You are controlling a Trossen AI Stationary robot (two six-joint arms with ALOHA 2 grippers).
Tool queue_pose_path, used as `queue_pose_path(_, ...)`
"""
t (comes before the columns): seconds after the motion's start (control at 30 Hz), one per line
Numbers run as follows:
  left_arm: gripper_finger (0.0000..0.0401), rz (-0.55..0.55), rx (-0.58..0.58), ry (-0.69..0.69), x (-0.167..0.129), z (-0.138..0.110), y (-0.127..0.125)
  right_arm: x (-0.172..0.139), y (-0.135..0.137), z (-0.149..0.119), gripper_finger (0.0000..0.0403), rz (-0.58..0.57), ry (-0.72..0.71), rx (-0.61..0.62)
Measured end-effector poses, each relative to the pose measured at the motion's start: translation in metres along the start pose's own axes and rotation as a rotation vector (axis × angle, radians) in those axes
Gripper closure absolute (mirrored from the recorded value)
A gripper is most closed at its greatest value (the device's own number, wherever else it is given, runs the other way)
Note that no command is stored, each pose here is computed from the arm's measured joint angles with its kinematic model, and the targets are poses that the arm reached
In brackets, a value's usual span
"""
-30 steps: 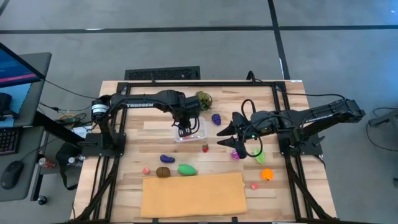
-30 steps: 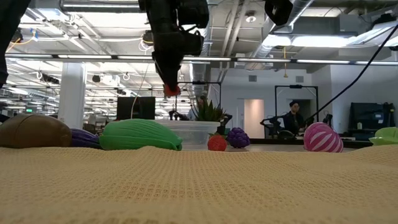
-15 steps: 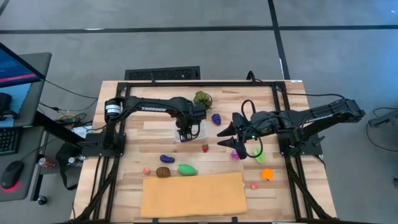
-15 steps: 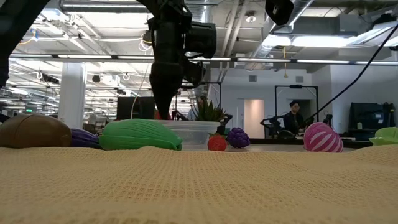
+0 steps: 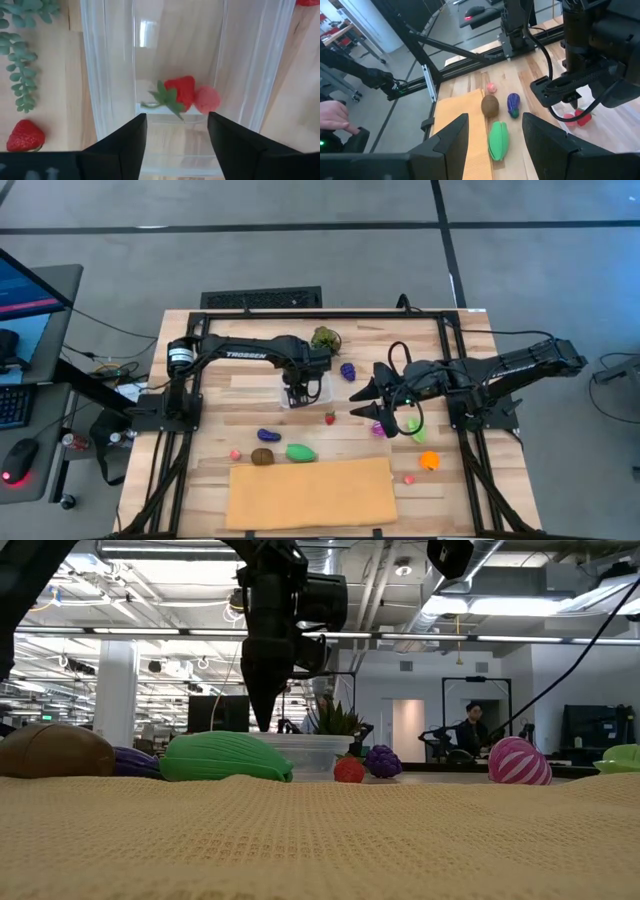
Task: Pick and placing Produce into tupperware
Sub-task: Put the purple onion into the transparent bin
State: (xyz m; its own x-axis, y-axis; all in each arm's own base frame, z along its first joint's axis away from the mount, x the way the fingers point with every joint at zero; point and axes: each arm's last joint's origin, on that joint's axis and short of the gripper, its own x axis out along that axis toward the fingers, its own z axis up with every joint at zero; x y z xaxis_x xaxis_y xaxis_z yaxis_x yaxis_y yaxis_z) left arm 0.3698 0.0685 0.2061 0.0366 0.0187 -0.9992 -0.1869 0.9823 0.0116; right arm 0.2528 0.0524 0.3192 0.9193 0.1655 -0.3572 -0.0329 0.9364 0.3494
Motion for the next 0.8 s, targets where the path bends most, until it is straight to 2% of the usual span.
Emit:
queue_pose_path(0.23, 0.0189, 0.015, 0.019, 0.076, -0.001, -0.008, 0.004, 0.000, 0.000, 0.000, 0.0226, 0.000, 0.000, 0.008)
queue_pose_path(0.43, 0.0189, 0.053, 0.003, 0.174, -0.009, -0.021, 0.019, 0.000, 0.000, 0.001, 0.0226, 0.002, -0.007, 0.009)
queue_pose_path(0.7, 0.0189, 0.055, -0.059, 0.092, -0.041, -0.035, 0.043, 0.000, 0.000, 0.001, 0.0226, 0.002, -0.007, 0.009)
queue_pose_path(0.8, 0.0189, 0.093, -0.053, 0.056, -0.052, -0.040, 0.052, 0.000, 0.000, 0.001, 0.0226, -0.003, -0.009, 0.008)
